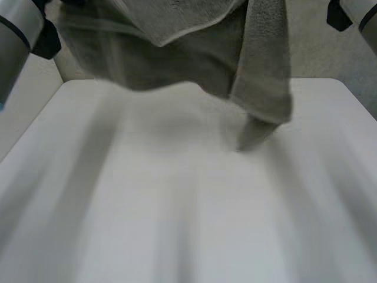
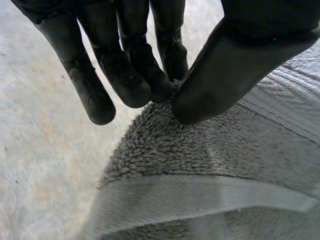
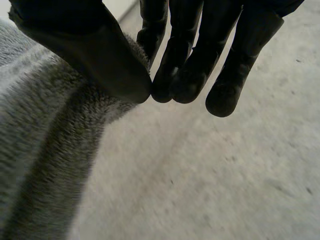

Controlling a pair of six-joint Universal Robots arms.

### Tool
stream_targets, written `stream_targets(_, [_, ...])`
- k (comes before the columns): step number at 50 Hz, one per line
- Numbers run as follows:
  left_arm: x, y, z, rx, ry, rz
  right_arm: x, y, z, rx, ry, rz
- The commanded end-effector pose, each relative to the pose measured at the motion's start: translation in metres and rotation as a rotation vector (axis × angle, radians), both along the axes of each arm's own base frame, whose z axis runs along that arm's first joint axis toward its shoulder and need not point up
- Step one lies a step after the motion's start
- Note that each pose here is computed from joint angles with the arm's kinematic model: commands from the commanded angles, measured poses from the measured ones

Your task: Fold the towel.

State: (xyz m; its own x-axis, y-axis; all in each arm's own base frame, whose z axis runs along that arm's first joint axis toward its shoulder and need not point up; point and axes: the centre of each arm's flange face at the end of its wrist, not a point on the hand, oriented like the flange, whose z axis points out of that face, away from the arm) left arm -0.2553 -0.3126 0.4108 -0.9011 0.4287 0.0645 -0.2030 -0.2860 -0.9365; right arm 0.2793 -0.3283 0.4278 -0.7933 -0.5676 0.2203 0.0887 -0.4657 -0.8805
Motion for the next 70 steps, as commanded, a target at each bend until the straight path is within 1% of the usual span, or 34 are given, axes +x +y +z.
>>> stream_targets(1, [0.009, 0.006, -0.072, 0.245, -0.042, -0.009, 0.015, 0.01, -0.051, 0.107, 0.237, 0.163])
stream_targets(2, [0.009, 0.006, -0.073, 0.246, -0.042, -0.009, 0.015, 0.01, -0.051, 0.108, 0.237, 0.164])
stream_targets(3, [0.011, 0.009, -0.092, 0.3, -0.062, -0.012, 0.016, 0.007, -0.067, 0.144, 0.293, 0.165])
stream_targets(4, [0.011, 0.009, -0.092, 0.301, -0.062, -0.012, 0.016, 0.007, -0.067, 0.144, 0.294, 0.165])
stream_targets(6, [0.02, 0.011, -0.128, 0.39, -0.089, -0.009, 0.014, 0.003, -0.098, 0.214, 0.427, 0.153])
stream_targets(7, [0.021, 0.011, -0.128, 0.39, -0.089, -0.009, 0.014, 0.003, -0.099, 0.214, 0.427, 0.152])
stream_targets(9, [0.034, 0.008, -0.155, 0.432, -0.108, 0.009, 0.011, 0.003, -0.131, 0.268, 0.589, 0.152])
stream_targets(10, [0.034, 0.008, -0.155, 0.432, -0.108, 0.009, 0.011, 0.003, -0.132, 0.269, 0.59, 0.152])
stream_targets(11, [0.038, 0.008, -0.167, 0.441, -0.132, 0.01, 0.01, 0.005, -0.148, 0.293, 0.676, 0.167])
stream_targets(12, [0.041, 0.008, -0.177, 0.441, -0.163, 0.018, 0.01, 0.005, -0.149, 0.293, 0.677, 0.167])
stream_targets(13, [0.042, 0.008, -0.177, 0.441, -0.163, 0.018, 0.01, 0.008, -0.166, 0.313, 0.764, 0.188])
stream_targets(14, [0.044, 0.007, -0.188, 0.435, -0.205, 0.027, 0.009, 0.012, -0.179, 0.329, 0.833, 0.213])
stream_targets(15, [0.044, 0.007, -0.188, 0.435, -0.205, 0.027, 0.009, 0.012, -0.179, 0.33, 0.833, 0.213])
stream_targets(16, [0.047, 0.006, -0.197, 0.431, -0.251, 0.04, 0.01, 0.016, -0.192, 0.352, 0.885, 0.242])
stream_targets(17, [0.052, 0.004, -0.205, 0.431, -0.3, 0.056, 0.01, 0.016, -0.192, 0.352, 0.885, 0.243])
stream_targets(18, [0.052, 0.004, -0.205, 0.431, -0.301, 0.056, 0.011, 0.017, -0.204, 0.391, 0.895, 0.257])
stream_targets(20, [0.063, -0.001, -0.221, 0.441, -0.395, 0.092, 0.012, 0.017, -0.212, 0.408, 0.893, 0.265])
stream_targets(24, [0.068, -0.006, -0.229, 0.441, -0.449, 0.109, 0.023, 0.024, -0.23, 0.413, 0.884, 0.294])
stream_targets(28, [0.072, -0.015, -0.231, 0.436, -0.458, 0.124, 0.032, 0.026, -0.237, 0.39, 0.86, 0.292])
stream_targets(30, [0.074, -0.019, -0.23, 0.433, -0.456, 0.132, 0.037, 0.023, -0.238, 0.383, 0.811, 0.254])
stream_targets(33, [0.077, -0.024, -0.233, 0.438, -0.456, 0.14, 0.038, 0.021, -0.236, 0.384, 0.786, 0.224])
stream_targets(35, [0.077, -0.026, -0.234, 0.439, -0.457, 0.142, 0.036, 0.015, -0.226, 0.378, 0.739, 0.157])
stream_targets(36, [0.076, -0.027, -0.236, 0.441, -0.46, 0.14, 0.036, 0.015, -0.226, 0.378, 0.739, 0.157])
stream_targets(38, [0.077, -0.028, -0.239, 0.451, -0.466, 0.141, 0.03, 0.012, -0.21, 0.378, 0.704, 0.092])
stream_targets(42, [0.075, -0.028, -0.247, 0.467, -0.474, 0.134, 0.023, 0.016, -0.198, 0.395, 0.68, 0.053])
stream_targets(45, [0.075, -0.027, -0.247, 0.47, -0.475, 0.133, 0.015, 0.029, -0.192, 0.417, 0.678, 0.04])
stream_targets(47, [0.075, -0.027, -0.246, 0.469, -0.474, 0.132, 0.01, 0.036, -0.193, 0.436, 0.685, 0.037])
stream_targets(49, [0.076, -0.026, -0.242, 0.46, -0.472, 0.134, -0.013, 0.048, -0.203, 0.523, 0.699, 0.009])
stream_targets(50, [0.076, -0.026, -0.242, 0.46, -0.472, 0.134, -0.013, 0.048, -0.203, 0.524, 0.699, 0.009])
stream_targets(52, [0.076, -0.024, -0.238, 0.454, -0.47, 0.132, -0.031, 0.065, -0.209, 0.589, 0.706, -0.013])
stream_targets(59, [0.078, -0.011, -0.216, 0.409, -0.463, 0.143, -0.06, 0.096, -0.228, 0.713, 0.718, -0.041])
stream_targets(63, [0.076, 0.008, -0.203, 0.377, -0.459, 0.112, -0.073, 0.112, -0.242, 0.769, 0.727, -0.058])
stream_targets(67, [0.07, 0.03, -0.2, 0.36, -0.46, 0.028, -0.081, 0.121, -0.257, 0.8, 0.726, -0.07])
stream_targets(70, [0.069, 0.044, -0.199, 0.353, -0.46, -0.01, -0.082, 0.125, -0.264, 0.802, 0.724, -0.068])
